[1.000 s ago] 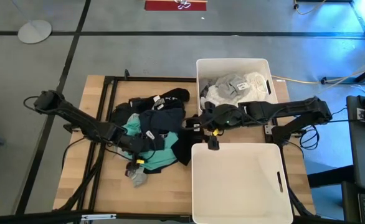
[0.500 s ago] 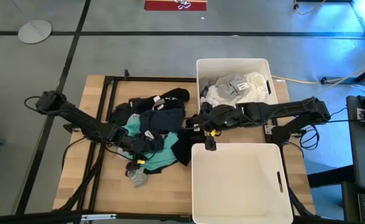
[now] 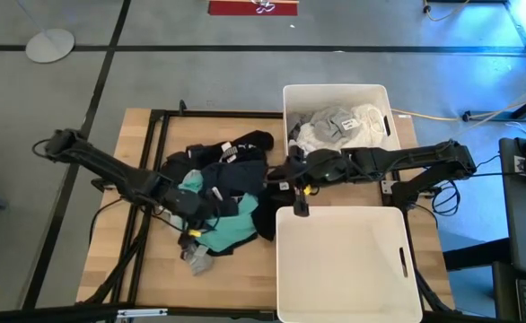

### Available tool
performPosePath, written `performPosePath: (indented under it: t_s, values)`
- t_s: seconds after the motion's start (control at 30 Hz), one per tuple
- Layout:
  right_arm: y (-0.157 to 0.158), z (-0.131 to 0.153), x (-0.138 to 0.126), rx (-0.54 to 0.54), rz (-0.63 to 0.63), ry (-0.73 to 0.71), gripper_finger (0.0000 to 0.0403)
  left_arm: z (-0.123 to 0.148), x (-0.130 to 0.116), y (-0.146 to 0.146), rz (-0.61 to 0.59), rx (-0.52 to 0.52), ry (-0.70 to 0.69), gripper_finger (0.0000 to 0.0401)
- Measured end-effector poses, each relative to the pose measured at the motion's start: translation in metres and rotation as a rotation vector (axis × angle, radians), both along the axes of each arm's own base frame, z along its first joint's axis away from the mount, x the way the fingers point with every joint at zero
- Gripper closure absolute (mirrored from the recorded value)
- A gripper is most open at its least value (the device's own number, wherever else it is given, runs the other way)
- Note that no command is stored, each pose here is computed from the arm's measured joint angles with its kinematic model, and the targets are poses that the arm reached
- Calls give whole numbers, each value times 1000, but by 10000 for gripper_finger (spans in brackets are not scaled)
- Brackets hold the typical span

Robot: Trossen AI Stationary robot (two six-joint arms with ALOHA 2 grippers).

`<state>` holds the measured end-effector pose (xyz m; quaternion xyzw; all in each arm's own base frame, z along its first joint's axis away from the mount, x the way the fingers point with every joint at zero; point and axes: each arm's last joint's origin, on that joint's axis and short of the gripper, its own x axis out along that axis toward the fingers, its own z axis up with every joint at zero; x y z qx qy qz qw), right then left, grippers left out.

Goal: Sort clothes
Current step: Put the mint blue pants into the bottom white laundry bin

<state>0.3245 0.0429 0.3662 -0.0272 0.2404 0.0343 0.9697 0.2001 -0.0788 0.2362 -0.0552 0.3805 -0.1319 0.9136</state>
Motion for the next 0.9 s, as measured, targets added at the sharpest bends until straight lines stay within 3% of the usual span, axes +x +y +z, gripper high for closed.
performPosePath:
  t_s: [0.13,0.37,0.6,0.9]
  values:
    - [2,0,9,13,18,-56,102,33,-8,5,14,40,-159,398]
    - [7,-20,39,-27,66,-106,102,68,-22,18,168,181,-413,390]
    - [11,-36,67,-77,92,-210,102,70,-20,18,167,220,-453,389]
    - [14,-59,95,-63,86,-303,102,63,-6,19,219,274,-434,388]
